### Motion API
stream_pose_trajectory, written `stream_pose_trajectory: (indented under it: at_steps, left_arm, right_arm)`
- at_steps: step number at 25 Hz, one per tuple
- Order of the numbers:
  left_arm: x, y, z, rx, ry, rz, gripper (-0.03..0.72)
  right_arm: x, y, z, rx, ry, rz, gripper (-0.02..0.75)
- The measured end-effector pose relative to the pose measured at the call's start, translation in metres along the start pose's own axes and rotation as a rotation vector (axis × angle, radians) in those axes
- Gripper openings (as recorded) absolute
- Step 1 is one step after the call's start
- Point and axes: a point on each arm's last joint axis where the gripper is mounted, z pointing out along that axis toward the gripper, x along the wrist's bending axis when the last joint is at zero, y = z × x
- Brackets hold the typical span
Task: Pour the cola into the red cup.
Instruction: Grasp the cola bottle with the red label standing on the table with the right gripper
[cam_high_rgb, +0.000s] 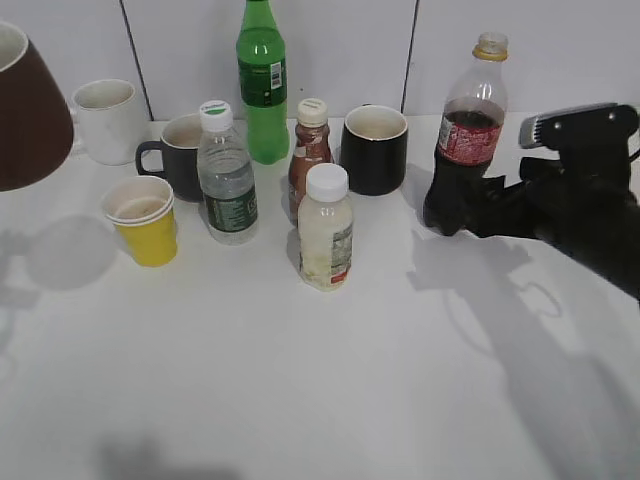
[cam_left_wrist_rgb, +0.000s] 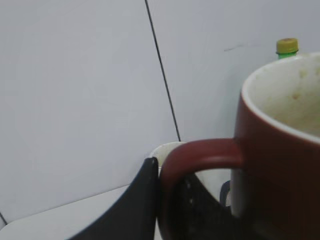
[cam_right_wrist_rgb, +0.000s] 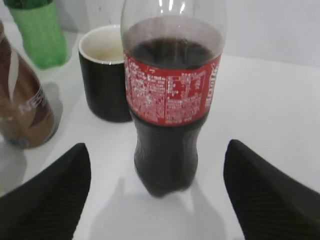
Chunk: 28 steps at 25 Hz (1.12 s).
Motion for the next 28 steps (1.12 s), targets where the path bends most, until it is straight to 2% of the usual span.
stream_pose_trajectory:
  at_steps: [5,14,17,19,20,23,28]
  left_arm:
    - [-0.005,0.001,0.000,-0.007,-0.027,0.000,0.053]
    - [-0.008,0.002,0.000,-0.010,-0.042,0.000,0.053]
    - [-0.008,0.002,0.000,-0.010,-0.042,-0.001,0.053]
    - [-0.009,0.002,0.000,-0.006,-0.043,-0.001,0.053]
    - [-0.009,0.001,0.000,-0.001,-0.043,-0.002,0.053]
    - [-0.013,0.000,-0.001,0.021,-0.065,-0.004,0.053]
    - [-0.035,0.006,-0.001,0.094,-0.182,0.016,0.053]
  right_arm:
    - [0.001,-0.018,0.027,-0.037,-0.004,0.021,0.631]
    - [0.001,-0.022,0.092,-0.102,-0.027,0.060,0.631]
    - [0.000,-0.024,0.106,-0.115,-0.038,0.086,0.601]
    - [0.000,-0.024,0.108,-0.116,-0.039,0.089,0.500]
    - [0.000,-0.024,0.108,-0.115,-0.040,0.087,0.475]
    - [0.000,-0.021,0.097,-0.077,-0.044,0.046,0.480]
    - [-0.001,0.011,0.052,-0.005,-0.030,-0.093,0.480]
